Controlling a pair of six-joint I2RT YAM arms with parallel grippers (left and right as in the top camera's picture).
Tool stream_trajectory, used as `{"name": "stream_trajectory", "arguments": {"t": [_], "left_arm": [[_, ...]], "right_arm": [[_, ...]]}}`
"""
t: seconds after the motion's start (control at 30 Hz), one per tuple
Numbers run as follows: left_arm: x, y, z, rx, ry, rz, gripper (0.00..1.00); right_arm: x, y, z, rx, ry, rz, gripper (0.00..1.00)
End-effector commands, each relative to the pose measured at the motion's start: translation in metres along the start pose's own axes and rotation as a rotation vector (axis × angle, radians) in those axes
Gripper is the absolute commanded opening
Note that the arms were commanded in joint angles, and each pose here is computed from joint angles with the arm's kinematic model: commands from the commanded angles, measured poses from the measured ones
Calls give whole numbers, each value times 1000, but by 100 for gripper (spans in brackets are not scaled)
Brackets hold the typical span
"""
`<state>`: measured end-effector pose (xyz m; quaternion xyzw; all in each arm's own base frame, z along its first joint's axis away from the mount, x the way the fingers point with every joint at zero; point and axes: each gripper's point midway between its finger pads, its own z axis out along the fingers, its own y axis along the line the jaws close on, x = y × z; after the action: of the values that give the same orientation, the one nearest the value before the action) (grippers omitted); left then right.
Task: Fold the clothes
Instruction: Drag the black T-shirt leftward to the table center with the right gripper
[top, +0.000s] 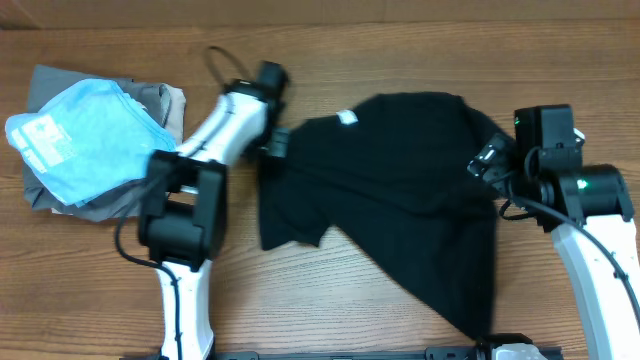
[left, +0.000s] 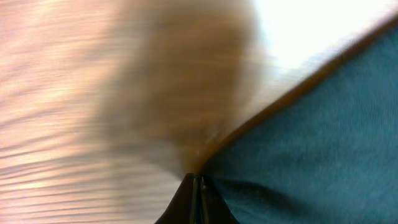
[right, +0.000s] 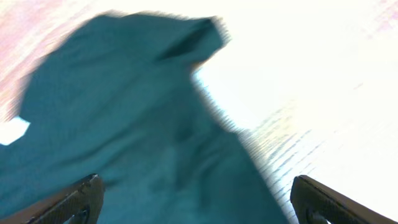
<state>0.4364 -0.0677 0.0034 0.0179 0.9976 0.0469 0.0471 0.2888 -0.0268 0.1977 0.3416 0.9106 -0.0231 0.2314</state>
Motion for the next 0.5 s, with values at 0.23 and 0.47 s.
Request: {"name": "stream_trajectory", "arguments": {"t": [0.23, 0.47], "left_arm": [[2, 55, 12, -17, 36, -190, 4], [2, 51, 12, 0, 37, -169, 4]], "right_arm": [[34, -29, 95, 147, 244, -9, 100], [56, 34, 117, -227, 372, -259, 96]]}}
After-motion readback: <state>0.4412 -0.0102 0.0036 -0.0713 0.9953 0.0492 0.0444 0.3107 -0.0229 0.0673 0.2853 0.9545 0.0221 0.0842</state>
